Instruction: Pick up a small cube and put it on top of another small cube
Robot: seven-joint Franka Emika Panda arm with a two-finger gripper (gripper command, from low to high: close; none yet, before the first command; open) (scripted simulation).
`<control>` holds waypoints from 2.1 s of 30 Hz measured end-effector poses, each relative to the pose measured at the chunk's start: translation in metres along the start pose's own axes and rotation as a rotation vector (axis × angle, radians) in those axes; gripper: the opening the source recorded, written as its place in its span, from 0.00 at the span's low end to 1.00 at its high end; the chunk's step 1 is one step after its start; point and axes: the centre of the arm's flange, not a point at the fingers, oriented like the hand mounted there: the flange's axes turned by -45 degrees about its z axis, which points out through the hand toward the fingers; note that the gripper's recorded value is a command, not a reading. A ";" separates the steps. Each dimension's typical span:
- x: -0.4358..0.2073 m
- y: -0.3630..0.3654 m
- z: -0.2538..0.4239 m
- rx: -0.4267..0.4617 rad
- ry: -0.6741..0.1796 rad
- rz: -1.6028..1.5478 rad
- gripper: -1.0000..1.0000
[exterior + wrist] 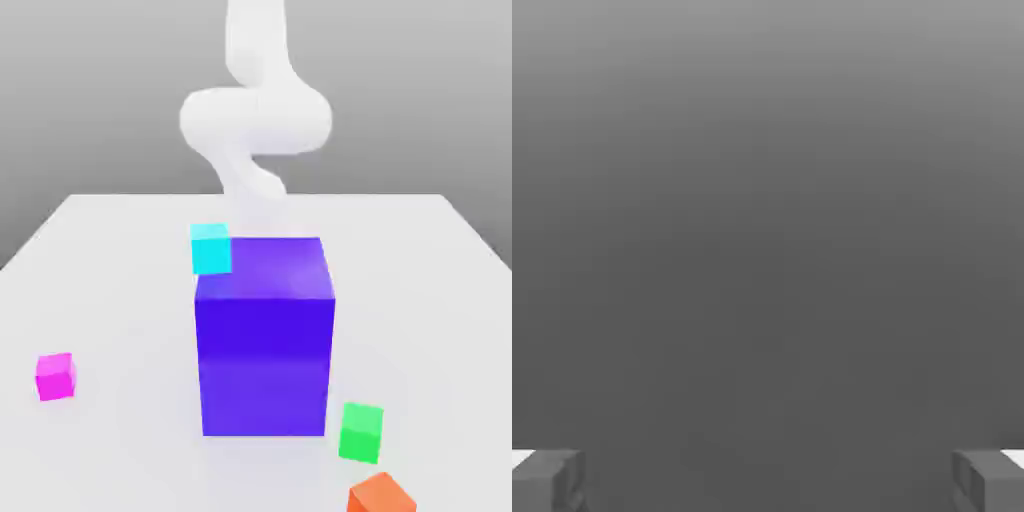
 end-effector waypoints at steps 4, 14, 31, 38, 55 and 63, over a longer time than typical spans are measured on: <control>-0.019 0.058 0.090 -0.090 -0.121 0.189 0.50; -0.155 0.211 0.246 -0.299 -0.385 0.678 0.50; -0.389 0.303 0.351 -0.474 -0.600 1.138 0.00; -0.378 0.303 0.340 -0.474 -0.599 1.139 0.00; -0.172 0.067 0.339 -0.258 -0.491 1.152 0.00; -0.175 -0.085 0.323 -0.244 -0.549 1.188 0.00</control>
